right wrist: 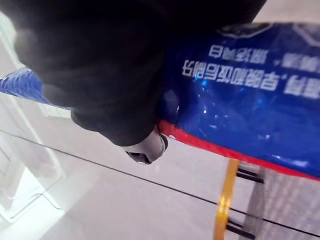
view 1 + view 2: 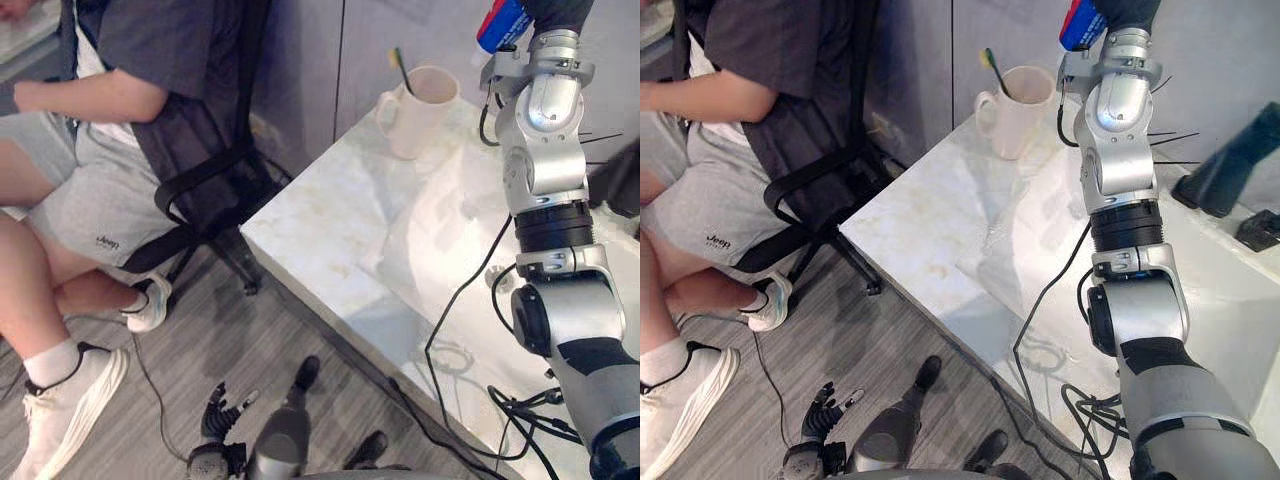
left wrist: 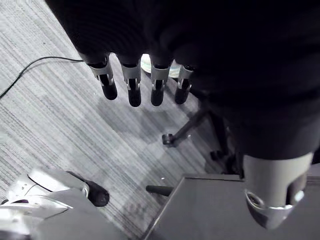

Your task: Organize washtable

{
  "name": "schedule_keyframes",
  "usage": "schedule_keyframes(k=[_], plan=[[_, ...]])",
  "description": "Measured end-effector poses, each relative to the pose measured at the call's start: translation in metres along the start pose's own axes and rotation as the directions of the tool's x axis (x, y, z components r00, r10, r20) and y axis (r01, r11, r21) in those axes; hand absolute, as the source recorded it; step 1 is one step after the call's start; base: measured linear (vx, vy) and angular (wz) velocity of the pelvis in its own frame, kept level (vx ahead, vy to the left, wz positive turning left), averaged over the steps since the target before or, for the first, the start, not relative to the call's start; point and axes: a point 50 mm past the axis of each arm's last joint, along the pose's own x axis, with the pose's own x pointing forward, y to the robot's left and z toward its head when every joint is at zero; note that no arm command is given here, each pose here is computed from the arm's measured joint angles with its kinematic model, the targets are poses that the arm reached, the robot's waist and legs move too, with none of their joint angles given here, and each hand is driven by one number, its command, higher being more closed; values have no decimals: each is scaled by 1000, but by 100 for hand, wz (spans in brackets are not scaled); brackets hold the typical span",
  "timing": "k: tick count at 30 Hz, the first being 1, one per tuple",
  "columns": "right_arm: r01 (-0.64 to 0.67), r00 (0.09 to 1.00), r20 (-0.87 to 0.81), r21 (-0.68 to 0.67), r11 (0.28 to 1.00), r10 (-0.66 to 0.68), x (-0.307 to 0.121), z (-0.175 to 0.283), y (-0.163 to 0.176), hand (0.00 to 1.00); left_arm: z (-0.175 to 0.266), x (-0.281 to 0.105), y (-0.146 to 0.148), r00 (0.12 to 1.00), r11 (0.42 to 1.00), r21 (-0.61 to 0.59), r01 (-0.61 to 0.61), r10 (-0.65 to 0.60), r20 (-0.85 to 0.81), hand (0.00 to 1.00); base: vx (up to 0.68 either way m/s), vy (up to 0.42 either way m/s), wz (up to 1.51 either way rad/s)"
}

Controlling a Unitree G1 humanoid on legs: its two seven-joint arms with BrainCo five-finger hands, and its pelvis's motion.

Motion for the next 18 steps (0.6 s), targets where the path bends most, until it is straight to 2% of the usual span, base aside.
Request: schedule_keyframes(k=[6, 7, 18], plan=[[37, 999, -7, 4, 999, -37, 6, 2, 2, 100, 6, 3, -1, 999, 999, 33, 21, -22, 25, 0, -8, 16, 10], [38, 999, -7, 4, 999, -38, 6, 2, 1, 0, 7, 4, -1, 999, 999, 37, 25, -26, 28, 0, 6, 10, 18], [9, 999, -46, -65, 998, -12, 2, -8, 6, 0, 9, 4, -2, 999, 999, 30, 21, -23, 40, 0, 6, 10, 5]])
